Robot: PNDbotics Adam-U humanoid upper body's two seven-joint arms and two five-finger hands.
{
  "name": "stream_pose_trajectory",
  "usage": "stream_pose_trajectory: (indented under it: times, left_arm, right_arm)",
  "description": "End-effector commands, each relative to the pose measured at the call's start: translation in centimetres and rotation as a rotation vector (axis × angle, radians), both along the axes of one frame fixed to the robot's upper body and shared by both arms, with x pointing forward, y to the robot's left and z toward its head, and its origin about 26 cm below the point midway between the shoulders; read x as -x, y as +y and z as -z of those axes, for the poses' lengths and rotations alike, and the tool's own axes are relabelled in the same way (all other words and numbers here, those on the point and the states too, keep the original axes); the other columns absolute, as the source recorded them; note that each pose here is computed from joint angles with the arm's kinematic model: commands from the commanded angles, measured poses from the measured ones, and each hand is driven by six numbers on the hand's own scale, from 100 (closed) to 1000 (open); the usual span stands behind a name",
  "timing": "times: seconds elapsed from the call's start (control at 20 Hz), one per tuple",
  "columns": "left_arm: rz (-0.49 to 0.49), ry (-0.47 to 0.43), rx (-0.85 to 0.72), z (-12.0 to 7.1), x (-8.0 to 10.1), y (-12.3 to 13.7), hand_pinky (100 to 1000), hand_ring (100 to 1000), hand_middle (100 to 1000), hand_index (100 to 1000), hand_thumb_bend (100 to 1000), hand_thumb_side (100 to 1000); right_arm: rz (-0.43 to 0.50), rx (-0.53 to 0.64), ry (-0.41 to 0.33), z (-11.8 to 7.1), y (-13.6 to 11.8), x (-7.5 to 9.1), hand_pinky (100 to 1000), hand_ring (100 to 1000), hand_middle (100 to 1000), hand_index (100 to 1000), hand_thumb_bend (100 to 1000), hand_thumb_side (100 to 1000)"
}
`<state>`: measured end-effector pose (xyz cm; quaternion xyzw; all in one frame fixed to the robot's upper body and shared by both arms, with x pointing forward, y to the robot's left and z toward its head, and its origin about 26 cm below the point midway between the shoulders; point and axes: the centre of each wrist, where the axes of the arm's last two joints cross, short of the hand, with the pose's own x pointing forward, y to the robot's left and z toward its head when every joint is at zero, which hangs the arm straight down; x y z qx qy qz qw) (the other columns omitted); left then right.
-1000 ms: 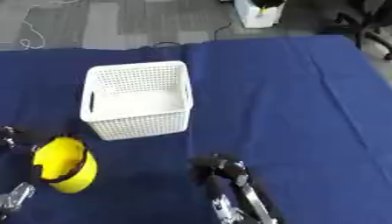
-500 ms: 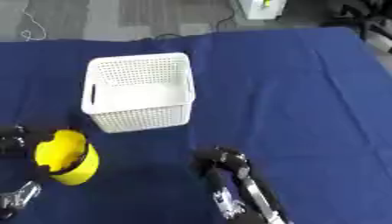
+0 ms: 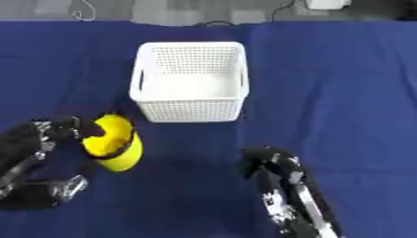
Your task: Pick up objects on the table and place them in the box.
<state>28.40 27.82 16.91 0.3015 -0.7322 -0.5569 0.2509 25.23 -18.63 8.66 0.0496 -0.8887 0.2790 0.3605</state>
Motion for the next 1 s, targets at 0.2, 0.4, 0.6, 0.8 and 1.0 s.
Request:
stream_pose_trajectory:
  times: [0.2, 0.4, 0.6, 0.8, 1.0]
  left_arm:
    - [0.046, -0.027, -0.042, -0.9, 0.1, -0.1, 631, 669, 744, 839, 100, 838]
    - [0.068, -0.041, -0.08, -1.0, 0.0, -0.3, 653, 674, 753, 836, 100, 836]
    - [0.094, -0.037, -0.135, -0.9, -0.4, -0.4, 693, 686, 767, 836, 100, 833]
    - [0.114, -0.021, -0.186, -0.7, -0.8, -0.4, 730, 693, 777, 837, 100, 831]
    - [0.111, -0.004, -0.218, -0.4, -1.1, -0.2, 761, 692, 783, 836, 100, 831]
  right_arm:
    - [-0.001, -0.004, -0.015, -0.5, 0.2, 0.0, 494, 549, 606, 810, 100, 847]
    - [-0.005, -0.004, -0.014, -0.5, 0.3, 0.0, 495, 550, 606, 811, 100, 849]
    - [-0.009, -0.001, -0.014, -0.6, 0.3, -0.1, 495, 550, 606, 811, 100, 849]
    - [-0.013, 0.001, -0.014, -0.7, 0.2, -0.1, 495, 550, 607, 811, 100, 853]
    - [-0.014, 0.003, -0.013, -0.8, 0.2, -0.2, 496, 550, 607, 812, 100, 854]
